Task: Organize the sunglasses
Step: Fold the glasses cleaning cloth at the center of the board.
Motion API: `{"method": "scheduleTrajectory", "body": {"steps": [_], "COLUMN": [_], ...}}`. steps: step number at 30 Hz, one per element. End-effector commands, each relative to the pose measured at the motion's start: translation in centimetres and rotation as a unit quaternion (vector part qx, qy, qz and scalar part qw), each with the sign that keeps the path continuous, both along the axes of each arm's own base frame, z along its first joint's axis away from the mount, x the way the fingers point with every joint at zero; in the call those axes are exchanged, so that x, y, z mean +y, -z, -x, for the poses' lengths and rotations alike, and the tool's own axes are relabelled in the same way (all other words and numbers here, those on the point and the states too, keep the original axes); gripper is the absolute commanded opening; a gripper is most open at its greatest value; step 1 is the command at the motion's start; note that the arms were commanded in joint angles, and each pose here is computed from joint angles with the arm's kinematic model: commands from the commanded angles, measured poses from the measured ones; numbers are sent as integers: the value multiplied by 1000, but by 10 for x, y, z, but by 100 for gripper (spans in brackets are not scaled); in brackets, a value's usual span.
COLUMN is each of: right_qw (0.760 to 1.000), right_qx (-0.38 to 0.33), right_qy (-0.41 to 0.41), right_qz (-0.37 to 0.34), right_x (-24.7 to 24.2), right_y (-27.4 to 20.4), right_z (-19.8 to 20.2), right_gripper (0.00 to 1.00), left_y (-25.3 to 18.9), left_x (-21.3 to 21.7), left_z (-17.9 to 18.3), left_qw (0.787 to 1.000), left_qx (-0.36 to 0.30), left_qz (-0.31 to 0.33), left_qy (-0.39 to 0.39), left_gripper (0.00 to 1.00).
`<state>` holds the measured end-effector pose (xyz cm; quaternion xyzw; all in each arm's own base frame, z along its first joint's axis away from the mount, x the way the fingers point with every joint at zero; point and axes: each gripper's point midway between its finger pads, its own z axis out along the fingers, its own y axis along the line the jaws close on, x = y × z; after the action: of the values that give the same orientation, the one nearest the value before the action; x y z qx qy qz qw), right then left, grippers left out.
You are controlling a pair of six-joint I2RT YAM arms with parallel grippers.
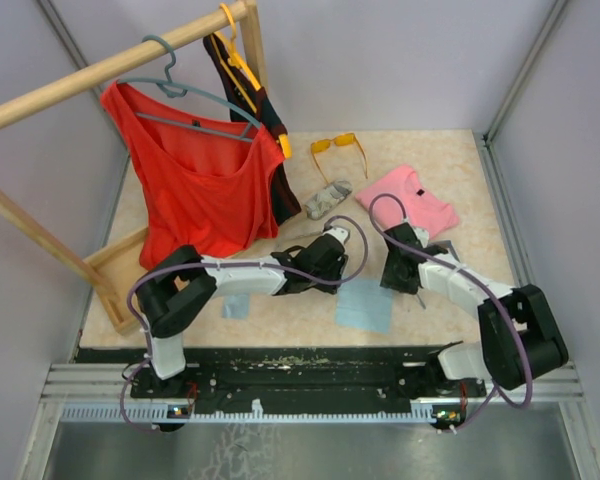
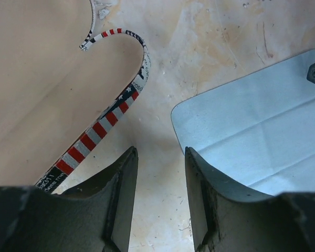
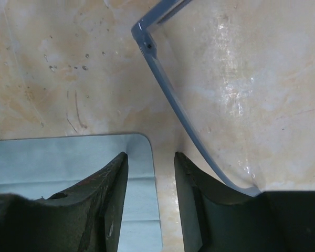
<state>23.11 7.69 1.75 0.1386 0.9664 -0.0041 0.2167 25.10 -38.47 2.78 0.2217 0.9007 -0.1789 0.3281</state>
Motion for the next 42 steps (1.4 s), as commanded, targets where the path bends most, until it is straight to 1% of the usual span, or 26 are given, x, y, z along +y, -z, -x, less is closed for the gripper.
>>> {"method": "scheduleTrajectory", "body": {"steps": [1,8,12,18,22,28,33,42], "right_qw": [999,1000,1000,1000,1000,1000,999,998], "right_qx": [-32,-24,-15,-2,4,18,30,53], "right_qy": [-5,-8,-9,-11,-14,-19,-23,-19], "right_qz": [-5,4,4,7,5,2,3,40], "right_x": [6,5,5,4,5,7,8,-4], "right_y": [-14,-8,-5,-3,-3,2,5,8], "right_z": [-27,-28,-26,-20,-19,-15,-12,-8], "right_gripper": [40,38,33,30,25,20,20,20], "left_y": [-16,-21,-23,-27,-27,-29,-31,-33], "left_x": [-2,1,4,4,3,3,5,10], "left_z": [-1,2,3,3,2,2,0,1], "left_qw": [1000,999,999,999,999,999,999,998], "left_qx": [-12,-13,-14,-18,-19,-21,-24,-26], "left_qz": [23,33,38,40,40,42,40,47], "left_qy": [-2,-10,-11,-9,-8,-8,-13,-25], "left_gripper": [47,46,45,45,45,44,44,44]}}
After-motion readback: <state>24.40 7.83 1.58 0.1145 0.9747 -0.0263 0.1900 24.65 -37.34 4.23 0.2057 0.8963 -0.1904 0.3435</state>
